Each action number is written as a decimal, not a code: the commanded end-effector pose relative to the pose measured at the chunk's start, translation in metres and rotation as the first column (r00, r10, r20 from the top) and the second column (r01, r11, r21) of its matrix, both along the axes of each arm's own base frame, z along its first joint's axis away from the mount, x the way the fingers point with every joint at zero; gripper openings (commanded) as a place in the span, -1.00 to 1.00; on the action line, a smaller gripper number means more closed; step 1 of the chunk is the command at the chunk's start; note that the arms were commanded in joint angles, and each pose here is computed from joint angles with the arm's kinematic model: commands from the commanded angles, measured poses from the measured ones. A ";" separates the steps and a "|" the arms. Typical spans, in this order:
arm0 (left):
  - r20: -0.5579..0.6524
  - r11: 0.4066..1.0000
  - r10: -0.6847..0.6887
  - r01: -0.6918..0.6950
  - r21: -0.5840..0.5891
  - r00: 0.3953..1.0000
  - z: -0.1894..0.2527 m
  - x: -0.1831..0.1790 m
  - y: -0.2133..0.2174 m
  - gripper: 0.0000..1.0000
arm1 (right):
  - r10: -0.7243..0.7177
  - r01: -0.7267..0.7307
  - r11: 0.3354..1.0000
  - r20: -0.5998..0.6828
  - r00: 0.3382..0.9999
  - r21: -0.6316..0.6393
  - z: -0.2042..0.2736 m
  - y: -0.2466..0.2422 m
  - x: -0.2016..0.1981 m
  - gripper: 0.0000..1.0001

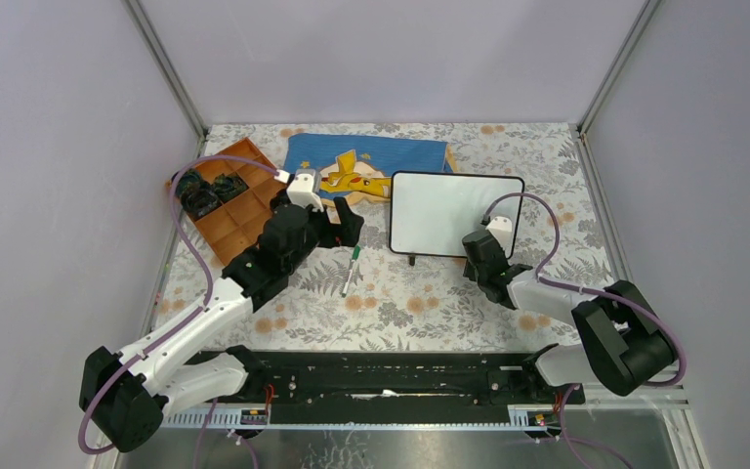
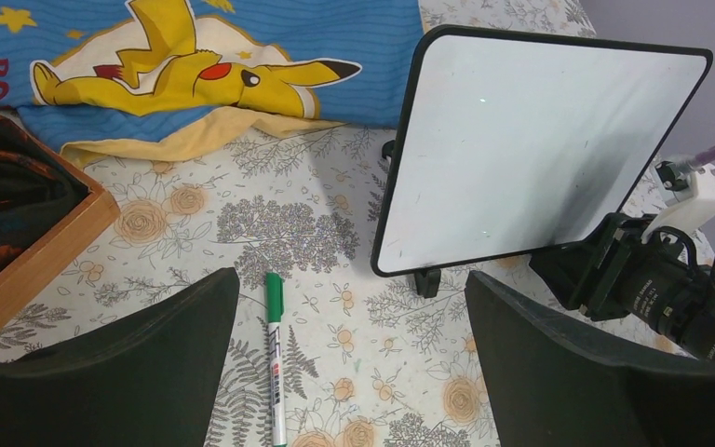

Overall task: Write a sentence on the whiteboard
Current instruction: Move the whiteboard to the center of the board.

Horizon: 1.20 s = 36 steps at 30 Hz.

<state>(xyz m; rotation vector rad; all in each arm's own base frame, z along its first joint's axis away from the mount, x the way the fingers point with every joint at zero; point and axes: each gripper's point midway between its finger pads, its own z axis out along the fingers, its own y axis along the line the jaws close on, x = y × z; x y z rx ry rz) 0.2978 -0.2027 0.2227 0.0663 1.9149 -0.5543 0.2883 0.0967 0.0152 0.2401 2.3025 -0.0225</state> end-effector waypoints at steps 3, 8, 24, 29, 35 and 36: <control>0.051 0.999 -0.025 0.026 -0.028 0.998 0.017 -0.001 -0.006 0.97 | 0.000 0.000 1.000 0.056 0.998 0.006 0.015 0.002 0.015 -0.43; 0.052 0.999 -0.028 0.029 -0.032 0.998 0.018 -0.001 -0.007 0.97 | 0.016 -0.018 1.000 0.047 0.999 0.024 0.013 0.004 0.007 -0.63; 0.065 0.998 -0.043 0.046 -0.046 0.997 0.024 -0.006 -0.009 0.97 | 0.096 -0.097 0.995 0.010 0.995 0.039 0.017 0.027 -0.010 -1.00; 0.072 0.997 -0.046 0.050 -0.051 0.996 0.027 -0.008 -0.009 0.97 | 0.161 -0.160 0.987 -0.009 0.987 0.025 0.018 0.045 -0.025 -1.00; 0.074 0.997 -0.050 0.054 -0.052 0.996 0.028 -0.009 -0.010 0.97 | 0.223 -0.221 0.975 -0.059 0.973 0.036 0.011 0.059 -0.050 -1.00; 0.076 0.997 -0.051 0.055 -0.052 0.996 0.028 -0.009 -0.010 0.97 | 0.238 -0.236 0.971 -0.066 0.969 0.042 0.010 0.062 -0.054 -1.00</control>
